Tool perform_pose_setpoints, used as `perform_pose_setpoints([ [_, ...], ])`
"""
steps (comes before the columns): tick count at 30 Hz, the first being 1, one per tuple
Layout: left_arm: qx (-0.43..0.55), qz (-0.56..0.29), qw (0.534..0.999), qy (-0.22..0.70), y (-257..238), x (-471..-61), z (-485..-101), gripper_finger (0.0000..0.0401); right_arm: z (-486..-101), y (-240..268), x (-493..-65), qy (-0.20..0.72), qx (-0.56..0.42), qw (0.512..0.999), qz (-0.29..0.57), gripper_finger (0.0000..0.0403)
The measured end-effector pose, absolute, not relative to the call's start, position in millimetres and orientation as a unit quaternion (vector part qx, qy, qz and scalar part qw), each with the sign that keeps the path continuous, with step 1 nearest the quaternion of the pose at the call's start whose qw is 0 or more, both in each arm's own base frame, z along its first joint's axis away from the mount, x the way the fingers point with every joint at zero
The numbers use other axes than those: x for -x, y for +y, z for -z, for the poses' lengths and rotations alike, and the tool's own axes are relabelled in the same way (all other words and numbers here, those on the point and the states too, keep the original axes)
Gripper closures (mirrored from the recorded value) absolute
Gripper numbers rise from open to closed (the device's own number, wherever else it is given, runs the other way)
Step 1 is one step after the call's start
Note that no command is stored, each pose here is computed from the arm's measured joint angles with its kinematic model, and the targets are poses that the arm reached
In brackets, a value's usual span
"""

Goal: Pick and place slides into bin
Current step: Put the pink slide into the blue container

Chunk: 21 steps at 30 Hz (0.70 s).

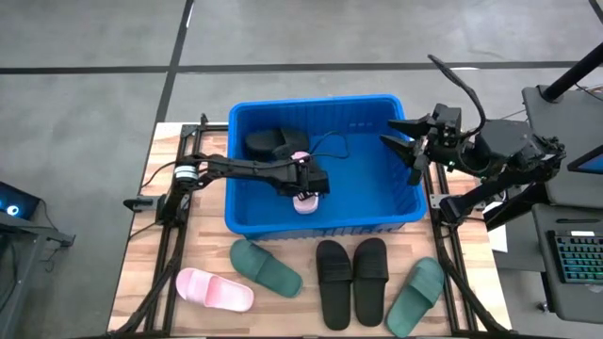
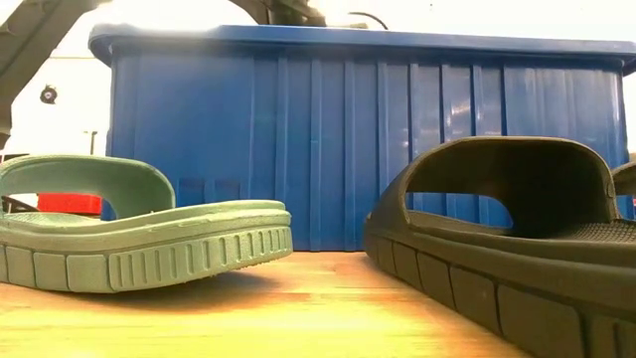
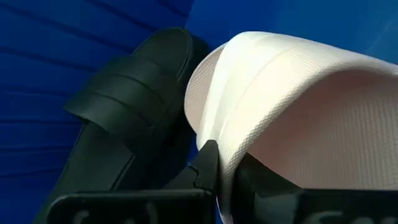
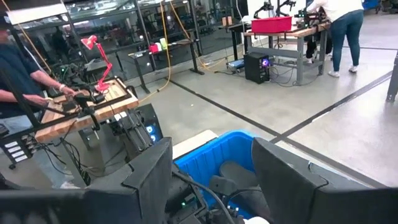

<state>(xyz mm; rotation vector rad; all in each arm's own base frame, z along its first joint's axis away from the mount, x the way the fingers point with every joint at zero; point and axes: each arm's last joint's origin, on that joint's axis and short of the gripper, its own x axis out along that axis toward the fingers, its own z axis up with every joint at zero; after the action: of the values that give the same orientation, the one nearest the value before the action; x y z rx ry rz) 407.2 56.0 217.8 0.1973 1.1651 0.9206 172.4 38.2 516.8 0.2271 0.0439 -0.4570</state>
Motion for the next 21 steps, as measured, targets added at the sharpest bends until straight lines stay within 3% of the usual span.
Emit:
perform_pose_setpoints([
  [16, -0.090, -0.399, 0.709, 0.574, 59.4, -414.7, -181.3, 0.0401, -518.9, 36.5, -167.7, 0.016, -0.116, 0.967, 0.225, 0.0193],
  [21, -0.078, -0.397, 0.717, 0.567, 60.6, -415.6, -183.9, 0.0376, -519.2, 36.2, -166.7, 0.015, -0.117, 0.967, 0.225, 0.0193],
])
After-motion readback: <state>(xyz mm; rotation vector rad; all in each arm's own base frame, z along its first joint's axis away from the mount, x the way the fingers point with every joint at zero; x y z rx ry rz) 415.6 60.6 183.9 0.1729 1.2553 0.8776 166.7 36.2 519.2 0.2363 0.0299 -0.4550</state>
